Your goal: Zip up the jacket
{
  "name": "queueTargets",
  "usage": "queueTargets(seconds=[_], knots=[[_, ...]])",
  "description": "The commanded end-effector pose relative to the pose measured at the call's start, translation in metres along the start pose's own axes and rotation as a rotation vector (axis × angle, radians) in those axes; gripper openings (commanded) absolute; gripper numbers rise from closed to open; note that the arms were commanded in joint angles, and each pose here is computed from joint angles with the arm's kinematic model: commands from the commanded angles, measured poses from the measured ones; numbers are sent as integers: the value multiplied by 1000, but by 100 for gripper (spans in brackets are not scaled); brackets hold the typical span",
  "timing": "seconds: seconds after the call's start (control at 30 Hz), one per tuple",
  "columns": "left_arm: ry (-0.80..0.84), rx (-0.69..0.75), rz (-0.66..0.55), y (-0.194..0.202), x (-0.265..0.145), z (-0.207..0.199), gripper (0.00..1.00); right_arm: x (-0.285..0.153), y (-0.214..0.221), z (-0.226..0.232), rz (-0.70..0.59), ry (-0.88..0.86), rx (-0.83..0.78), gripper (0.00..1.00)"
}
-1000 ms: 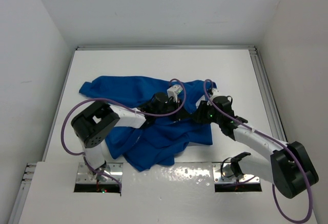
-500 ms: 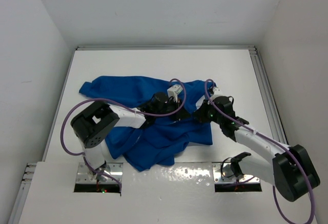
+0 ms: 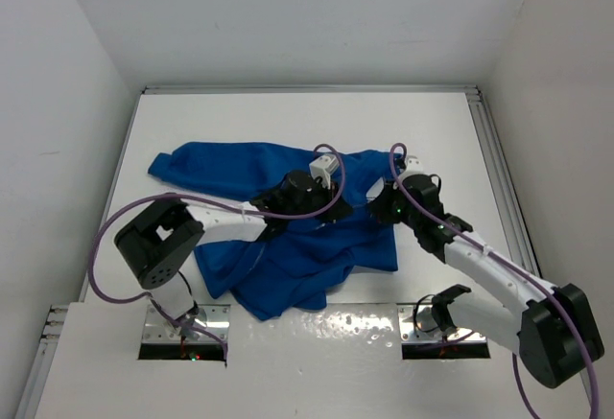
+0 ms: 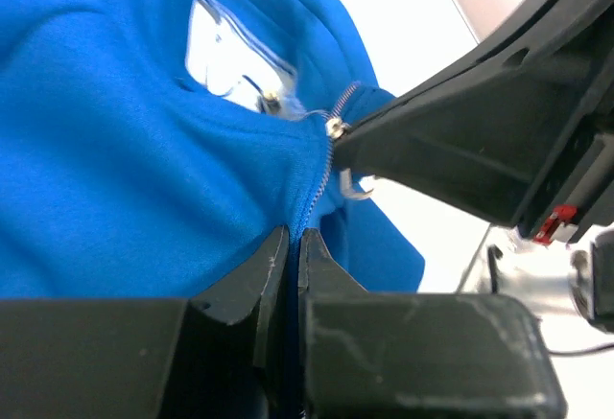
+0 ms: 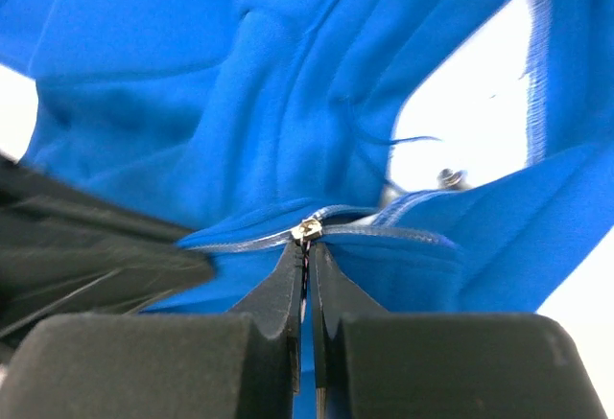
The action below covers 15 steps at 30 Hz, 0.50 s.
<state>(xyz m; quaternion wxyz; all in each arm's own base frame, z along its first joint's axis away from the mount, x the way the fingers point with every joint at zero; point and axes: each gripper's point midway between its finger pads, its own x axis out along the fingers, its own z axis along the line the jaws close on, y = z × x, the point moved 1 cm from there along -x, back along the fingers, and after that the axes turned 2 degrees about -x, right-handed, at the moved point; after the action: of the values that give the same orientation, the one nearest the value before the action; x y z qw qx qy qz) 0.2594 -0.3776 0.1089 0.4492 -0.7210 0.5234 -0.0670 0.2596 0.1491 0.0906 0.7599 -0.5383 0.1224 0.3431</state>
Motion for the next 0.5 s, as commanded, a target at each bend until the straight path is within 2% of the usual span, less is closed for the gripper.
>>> queueTargets(seconds=[0.0,0.07,0.17,0.3,0.47], knots=[[-125,67,-106,-32,-17,9,0,-9,-29,-39,-78,266,-32,0],[-202,86,-154,-44,-27,18,0,-16,-47,-62,-131,435,-45,0],[-279,107,-185,-51,-36,29,0,-26,-67,-82,-164,594,-67,0],[-316,124,-202,-55,-40,34,0,-32,-96,-93,-195,697,-83,0],[-375,127,-216,-58,-41,43,0,-29,-132,-91,-237,685,-21,0]])
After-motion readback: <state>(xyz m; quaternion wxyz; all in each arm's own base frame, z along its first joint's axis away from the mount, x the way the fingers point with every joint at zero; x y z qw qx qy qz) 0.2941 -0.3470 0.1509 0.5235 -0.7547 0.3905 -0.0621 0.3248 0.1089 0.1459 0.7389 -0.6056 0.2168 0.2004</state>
